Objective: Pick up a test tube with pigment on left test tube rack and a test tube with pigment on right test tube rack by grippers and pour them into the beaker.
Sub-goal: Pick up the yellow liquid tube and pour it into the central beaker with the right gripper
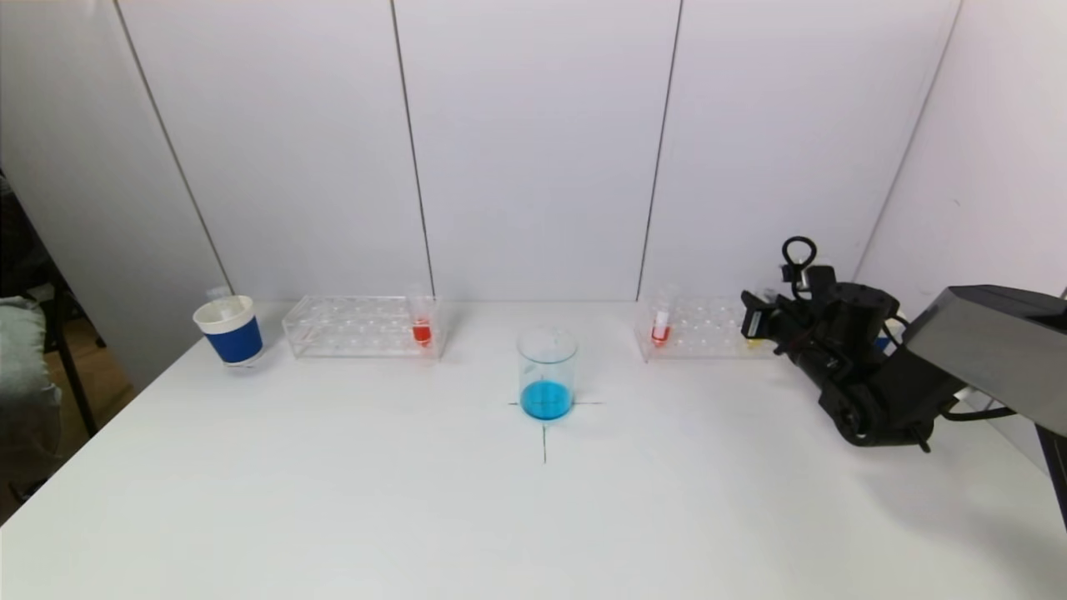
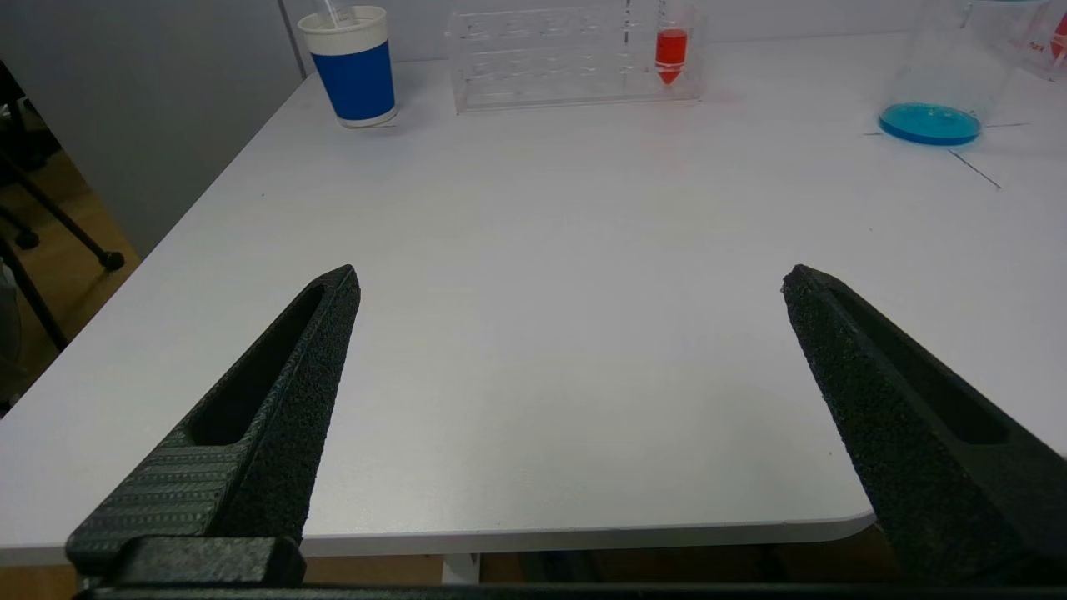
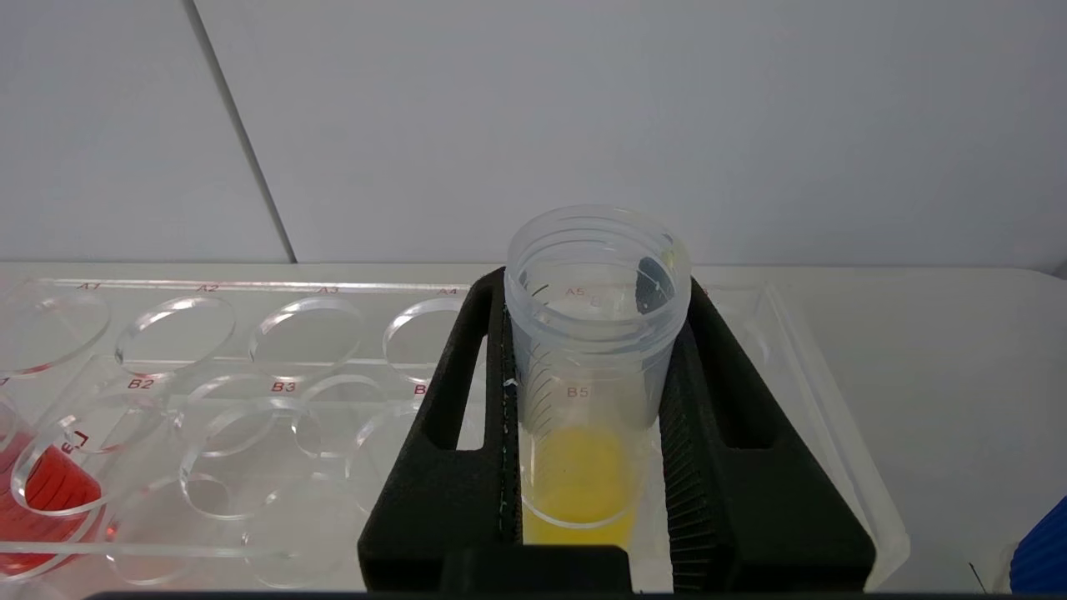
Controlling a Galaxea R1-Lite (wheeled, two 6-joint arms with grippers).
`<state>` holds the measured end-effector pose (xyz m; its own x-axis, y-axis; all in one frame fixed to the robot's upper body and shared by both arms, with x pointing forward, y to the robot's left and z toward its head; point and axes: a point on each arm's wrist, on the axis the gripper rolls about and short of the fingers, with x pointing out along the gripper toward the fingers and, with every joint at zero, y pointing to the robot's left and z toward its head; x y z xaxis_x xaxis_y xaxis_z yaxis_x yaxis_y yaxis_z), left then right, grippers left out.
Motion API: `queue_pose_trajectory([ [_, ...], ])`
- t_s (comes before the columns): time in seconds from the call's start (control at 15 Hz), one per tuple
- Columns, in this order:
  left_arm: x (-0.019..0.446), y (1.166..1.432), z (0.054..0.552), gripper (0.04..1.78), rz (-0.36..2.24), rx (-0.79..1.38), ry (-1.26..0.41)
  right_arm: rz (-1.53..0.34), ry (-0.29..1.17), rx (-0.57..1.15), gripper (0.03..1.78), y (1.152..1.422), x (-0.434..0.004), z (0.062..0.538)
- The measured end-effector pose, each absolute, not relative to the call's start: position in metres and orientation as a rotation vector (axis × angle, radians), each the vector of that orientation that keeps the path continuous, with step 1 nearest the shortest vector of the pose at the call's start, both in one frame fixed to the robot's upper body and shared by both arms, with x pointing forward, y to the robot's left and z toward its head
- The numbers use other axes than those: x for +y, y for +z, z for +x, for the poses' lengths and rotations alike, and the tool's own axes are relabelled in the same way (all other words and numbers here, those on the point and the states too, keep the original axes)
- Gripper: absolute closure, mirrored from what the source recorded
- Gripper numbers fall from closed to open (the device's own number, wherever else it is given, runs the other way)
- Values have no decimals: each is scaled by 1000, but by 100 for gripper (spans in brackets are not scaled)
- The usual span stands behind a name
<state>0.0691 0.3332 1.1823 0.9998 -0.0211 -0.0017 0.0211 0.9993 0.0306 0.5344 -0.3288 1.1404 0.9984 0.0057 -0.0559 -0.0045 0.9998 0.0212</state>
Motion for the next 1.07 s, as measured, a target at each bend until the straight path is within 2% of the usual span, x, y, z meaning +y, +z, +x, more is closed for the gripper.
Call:
queue_pose_trajectory([
  [0.47, 333, 1182, 69, 5, 31, 1, -22, 9, 4, 66, 128, 1163, -332, 532],
  [1.07, 333, 1182, 69, 5, 31, 1, -22, -12, 0, 6, 128, 1256, -333, 531],
])
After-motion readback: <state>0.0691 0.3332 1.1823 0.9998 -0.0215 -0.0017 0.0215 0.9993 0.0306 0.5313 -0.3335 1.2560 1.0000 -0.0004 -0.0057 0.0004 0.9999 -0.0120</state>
